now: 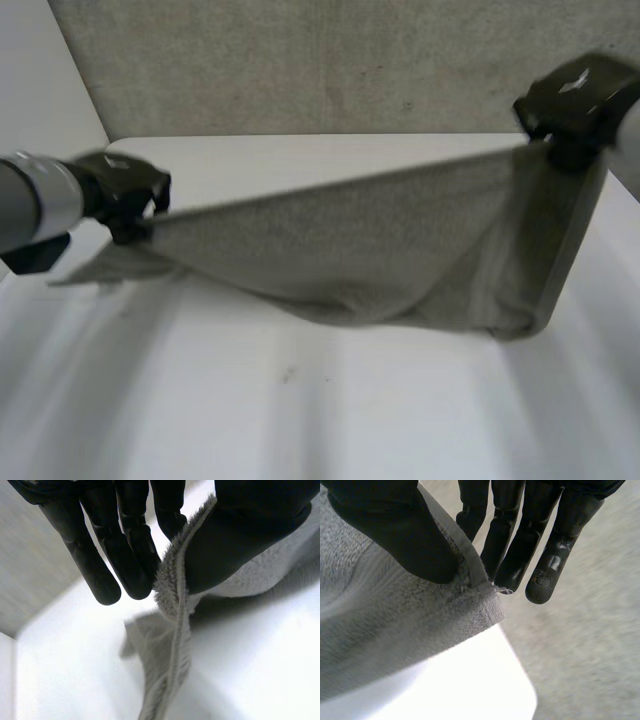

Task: Fold the towel.

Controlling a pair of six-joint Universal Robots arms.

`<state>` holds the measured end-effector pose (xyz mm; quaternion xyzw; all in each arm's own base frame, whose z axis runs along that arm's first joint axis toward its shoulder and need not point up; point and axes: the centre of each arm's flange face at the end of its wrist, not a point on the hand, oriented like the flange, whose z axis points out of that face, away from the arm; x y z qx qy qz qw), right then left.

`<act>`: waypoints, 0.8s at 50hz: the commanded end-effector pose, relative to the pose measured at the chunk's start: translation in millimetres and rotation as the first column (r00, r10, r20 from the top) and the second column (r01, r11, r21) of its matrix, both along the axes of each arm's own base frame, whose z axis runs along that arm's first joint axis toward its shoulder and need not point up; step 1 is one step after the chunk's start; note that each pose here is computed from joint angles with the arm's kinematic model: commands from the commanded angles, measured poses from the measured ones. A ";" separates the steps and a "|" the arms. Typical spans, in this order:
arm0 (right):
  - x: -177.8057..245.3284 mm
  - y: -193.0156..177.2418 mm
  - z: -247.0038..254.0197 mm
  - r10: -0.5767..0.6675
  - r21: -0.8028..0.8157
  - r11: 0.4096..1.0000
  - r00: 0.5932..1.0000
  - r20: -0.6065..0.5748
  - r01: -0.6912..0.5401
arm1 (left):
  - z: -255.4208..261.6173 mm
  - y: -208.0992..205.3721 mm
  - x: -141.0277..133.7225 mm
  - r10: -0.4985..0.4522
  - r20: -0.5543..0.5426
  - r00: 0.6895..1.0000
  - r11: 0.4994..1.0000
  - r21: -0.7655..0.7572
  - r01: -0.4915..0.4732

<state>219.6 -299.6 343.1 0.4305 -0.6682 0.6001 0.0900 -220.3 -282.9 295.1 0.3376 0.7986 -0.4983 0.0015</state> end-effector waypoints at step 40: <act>26.7 -11.0 -162.8 -0.003 0.042 0.999 0.998 0.070 0.000 | -134.5 -37.9 -10.2 -0.041 -0.106 0.993 0.980 -0.197 0.020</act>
